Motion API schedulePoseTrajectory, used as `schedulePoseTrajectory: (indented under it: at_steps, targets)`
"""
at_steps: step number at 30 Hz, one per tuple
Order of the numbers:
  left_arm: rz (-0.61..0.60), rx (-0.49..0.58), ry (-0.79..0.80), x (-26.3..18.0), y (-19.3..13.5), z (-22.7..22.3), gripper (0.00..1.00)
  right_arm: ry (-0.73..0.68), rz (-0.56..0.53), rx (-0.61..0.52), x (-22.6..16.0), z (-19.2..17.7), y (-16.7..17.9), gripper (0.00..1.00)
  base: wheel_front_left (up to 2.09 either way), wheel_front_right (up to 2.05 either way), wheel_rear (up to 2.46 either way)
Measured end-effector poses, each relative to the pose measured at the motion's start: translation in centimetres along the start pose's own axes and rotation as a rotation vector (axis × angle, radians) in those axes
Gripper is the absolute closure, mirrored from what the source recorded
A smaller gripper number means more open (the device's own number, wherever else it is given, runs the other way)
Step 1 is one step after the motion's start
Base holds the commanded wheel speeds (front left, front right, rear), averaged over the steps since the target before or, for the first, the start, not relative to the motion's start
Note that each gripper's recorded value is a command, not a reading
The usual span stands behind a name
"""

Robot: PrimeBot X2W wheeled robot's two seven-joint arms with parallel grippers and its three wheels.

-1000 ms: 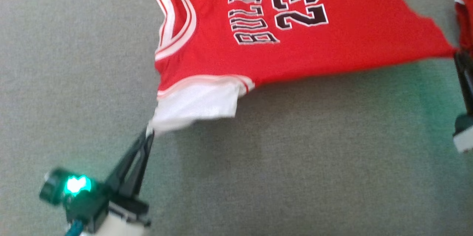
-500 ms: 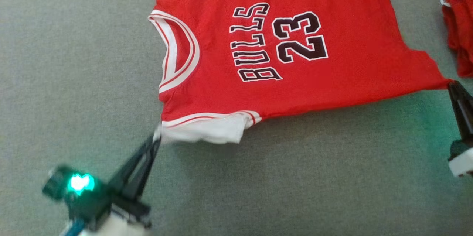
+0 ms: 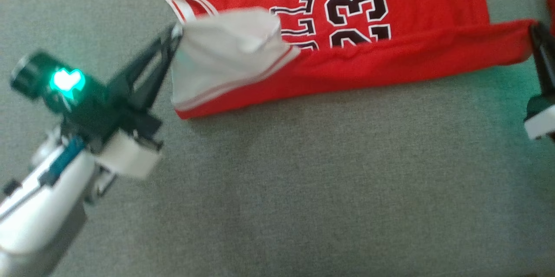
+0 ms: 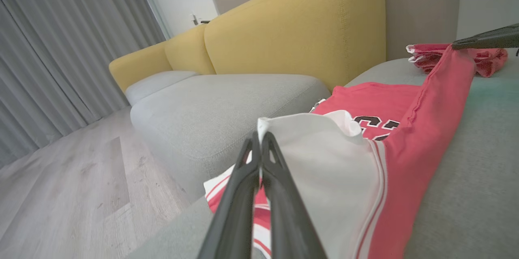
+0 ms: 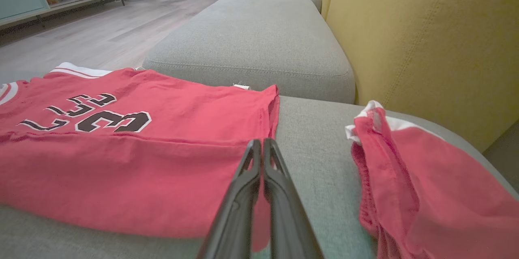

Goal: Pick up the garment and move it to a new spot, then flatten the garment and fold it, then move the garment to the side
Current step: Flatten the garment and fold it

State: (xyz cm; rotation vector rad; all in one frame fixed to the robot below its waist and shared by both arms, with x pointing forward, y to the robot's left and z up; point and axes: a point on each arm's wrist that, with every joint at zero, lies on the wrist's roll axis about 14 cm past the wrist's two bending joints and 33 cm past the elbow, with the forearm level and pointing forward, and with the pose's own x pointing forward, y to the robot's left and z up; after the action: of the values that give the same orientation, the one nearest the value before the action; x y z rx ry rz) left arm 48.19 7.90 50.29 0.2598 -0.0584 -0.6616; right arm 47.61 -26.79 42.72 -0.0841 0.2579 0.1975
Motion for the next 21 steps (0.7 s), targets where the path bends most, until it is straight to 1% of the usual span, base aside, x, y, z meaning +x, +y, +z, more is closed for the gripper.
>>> schedulePoseTrajectory:
  at_steps: [6, 12, 13, 14, 15, 16, 19, 21]
  targets:
    - [0.006, 0.071, 0.006, 2.8, 2.4, -0.2, 1.00, -0.009, 0.012, -0.016, 2.8, 0.7, -0.4, 1.00, 0.00, 0.00, 0.00]
    - [0.021, 0.099, 0.014, 4.7, 3.5, -1.3, 1.00, 0.011, 0.021, -0.029, 4.8, 0.1, -0.5, 1.00, 0.00, 0.00, 0.00]
    - [0.027, 0.094, 0.010, 5.0, 3.7, -1.5, 0.90, 0.014, 0.022, -0.029, 5.1, 0.0, -0.4, 0.95, 0.00, 0.00, 0.00]
    - [0.035, 0.089, 0.008, 5.2, 3.8, -1.7, 0.42, 0.016, 0.025, -0.030, 5.3, -0.1, -0.4, 0.69, 0.00, 0.00, 0.00]
    - [0.042, 0.083, 0.007, 5.4, 3.8, -1.9, 0.00, 0.018, 0.027, -0.030, 5.5, -0.3, -0.3, 0.29, 0.00, 0.00, 0.00]
    - [0.053, 0.075, 0.002, 5.6, 3.9, -2.1, 0.00, 0.017, 0.028, -0.028, 5.7, -0.3, -0.3, 0.00, 0.00, 0.00, 0.00]
    - [0.085, 0.055, -0.004, 6.0, 3.9, -2.5, 0.00, 0.016, 0.022, -0.024, 6.0, -0.3, -0.4, 0.00, 0.00, 0.00, 0.00]
    - [0.137, 0.038, -0.015, 6.0, 4.3, -2.5, 0.00, 0.006, 0.020, -0.023, 5.9, 0.0, -0.3, 0.00, 0.00, 0.00, 0.00]
